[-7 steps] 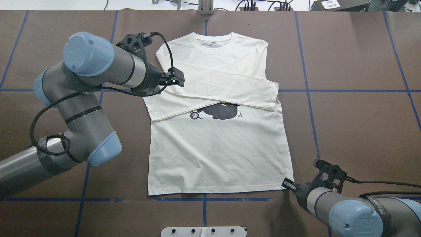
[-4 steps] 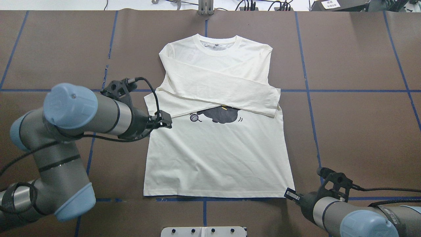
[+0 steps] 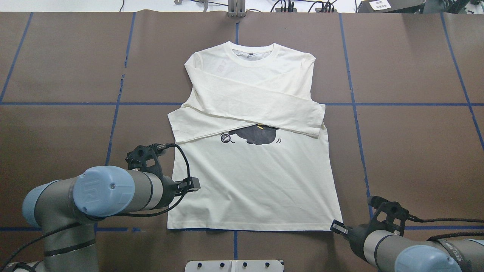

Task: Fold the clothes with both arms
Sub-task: 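Move both grippers to the shirt hem corners nearest the robot, then grasp the hem corners with both grippers and lift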

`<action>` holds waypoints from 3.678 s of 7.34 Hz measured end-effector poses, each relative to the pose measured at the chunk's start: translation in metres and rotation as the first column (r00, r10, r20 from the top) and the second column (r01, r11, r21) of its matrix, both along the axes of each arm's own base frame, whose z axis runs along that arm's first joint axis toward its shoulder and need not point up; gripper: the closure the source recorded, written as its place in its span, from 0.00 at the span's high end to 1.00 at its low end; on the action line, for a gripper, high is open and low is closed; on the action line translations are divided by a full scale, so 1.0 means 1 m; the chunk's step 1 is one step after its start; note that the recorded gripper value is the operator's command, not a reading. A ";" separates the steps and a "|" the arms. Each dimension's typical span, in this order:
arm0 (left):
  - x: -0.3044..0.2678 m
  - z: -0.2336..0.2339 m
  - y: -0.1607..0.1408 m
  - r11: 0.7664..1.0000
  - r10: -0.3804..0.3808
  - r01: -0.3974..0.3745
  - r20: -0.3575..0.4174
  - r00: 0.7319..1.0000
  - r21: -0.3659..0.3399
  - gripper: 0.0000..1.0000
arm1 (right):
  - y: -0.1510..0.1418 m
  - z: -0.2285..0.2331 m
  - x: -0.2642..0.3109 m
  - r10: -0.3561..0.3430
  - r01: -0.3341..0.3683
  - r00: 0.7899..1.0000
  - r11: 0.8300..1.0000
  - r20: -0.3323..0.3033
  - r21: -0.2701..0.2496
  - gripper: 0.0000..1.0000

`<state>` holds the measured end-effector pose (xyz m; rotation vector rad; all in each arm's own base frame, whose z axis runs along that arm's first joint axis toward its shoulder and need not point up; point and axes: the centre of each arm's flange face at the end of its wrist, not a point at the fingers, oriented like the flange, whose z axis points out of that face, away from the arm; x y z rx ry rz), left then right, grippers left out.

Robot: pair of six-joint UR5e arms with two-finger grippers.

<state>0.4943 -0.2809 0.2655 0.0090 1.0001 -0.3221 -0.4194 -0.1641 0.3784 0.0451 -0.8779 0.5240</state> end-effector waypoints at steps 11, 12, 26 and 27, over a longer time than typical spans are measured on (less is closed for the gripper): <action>0.036 0.043 0.060 0.971 0.085 -0.056 0.117 0.989 -0.233 0.55 | 0.003 -0.006 -0.001 -0.004 0.004 1.000 1.000 0.013 0.003 0.00; 0.039 0.046 0.059 0.971 0.086 -0.055 0.125 0.988 -0.235 0.46 | 0.003 -0.006 -0.001 -0.004 0.004 1.000 1.000 0.013 0.003 0.00; -0.055 -0.050 0.084 0.965 0.032 -0.060 -0.111 0.993 -0.257 0.00 | 0.001 -0.052 0.057 -0.007 0.006 0.995 1.000 0.099 0.010 0.00; -0.068 -0.056 0.043 0.980 -0.020 -0.004 -0.118 0.993 -0.199 0.00 | -0.032 -0.061 0.045 0.033 -0.038 0.993 0.999 0.118 0.036 0.00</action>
